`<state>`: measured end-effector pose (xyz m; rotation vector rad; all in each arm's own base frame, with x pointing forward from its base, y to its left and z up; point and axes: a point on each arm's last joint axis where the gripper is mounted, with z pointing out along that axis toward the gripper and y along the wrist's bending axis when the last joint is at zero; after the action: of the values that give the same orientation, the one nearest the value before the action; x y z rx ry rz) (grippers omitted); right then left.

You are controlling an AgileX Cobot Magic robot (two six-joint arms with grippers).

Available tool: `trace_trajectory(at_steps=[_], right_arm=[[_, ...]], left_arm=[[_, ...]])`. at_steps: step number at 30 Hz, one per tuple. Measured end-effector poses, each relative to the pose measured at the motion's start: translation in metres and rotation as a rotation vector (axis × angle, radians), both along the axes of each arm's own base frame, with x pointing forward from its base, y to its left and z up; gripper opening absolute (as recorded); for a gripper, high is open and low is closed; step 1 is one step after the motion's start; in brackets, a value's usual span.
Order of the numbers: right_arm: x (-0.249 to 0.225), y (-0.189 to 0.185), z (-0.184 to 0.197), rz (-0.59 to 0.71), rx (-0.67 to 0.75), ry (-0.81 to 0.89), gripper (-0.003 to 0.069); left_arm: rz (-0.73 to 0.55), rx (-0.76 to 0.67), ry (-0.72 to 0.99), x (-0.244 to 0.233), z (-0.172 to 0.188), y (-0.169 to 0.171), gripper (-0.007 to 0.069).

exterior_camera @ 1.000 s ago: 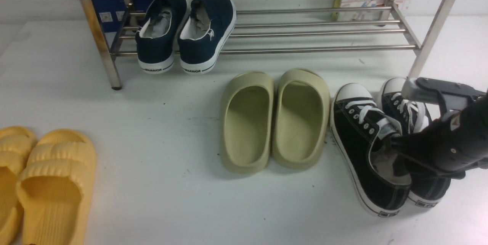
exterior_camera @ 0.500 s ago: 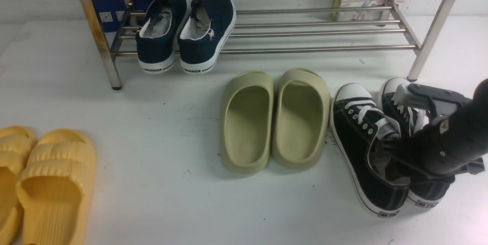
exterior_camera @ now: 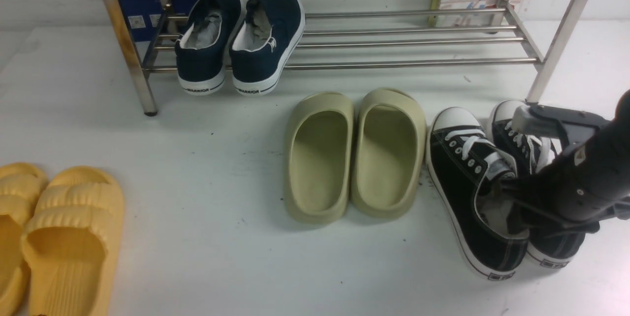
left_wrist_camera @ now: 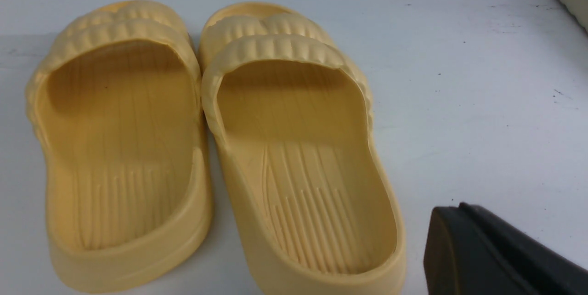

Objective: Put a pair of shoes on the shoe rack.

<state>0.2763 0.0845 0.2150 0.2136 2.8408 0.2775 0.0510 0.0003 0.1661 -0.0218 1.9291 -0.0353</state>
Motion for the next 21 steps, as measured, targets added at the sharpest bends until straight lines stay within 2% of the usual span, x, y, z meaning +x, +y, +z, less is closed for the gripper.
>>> trace_trajectory(at_steps=[7, 15, 19, 21], right_arm=[[0.01, 0.0, 0.009, -0.028, -0.004, -0.051, 0.0359], [0.019, 0.003, -0.013, -0.054, -0.01, 0.005, 0.0357], [0.021, 0.004, -0.02, -0.057, -0.011, 0.017, 0.0302], [0.021, 0.004, -0.02, -0.056, -0.013, 0.02, 0.024]], left_arm=[[0.0, -0.001, 0.0, 0.0, 0.0, 0.0, -0.0013], [0.0, -0.001, 0.0, 0.0, 0.0, 0.0, -0.0013], [0.0, -0.001, 0.0, 0.0, 0.0, 0.0, -0.0013], [0.0, -0.001, 0.0, 0.0, 0.0, 0.0, -0.0013]])
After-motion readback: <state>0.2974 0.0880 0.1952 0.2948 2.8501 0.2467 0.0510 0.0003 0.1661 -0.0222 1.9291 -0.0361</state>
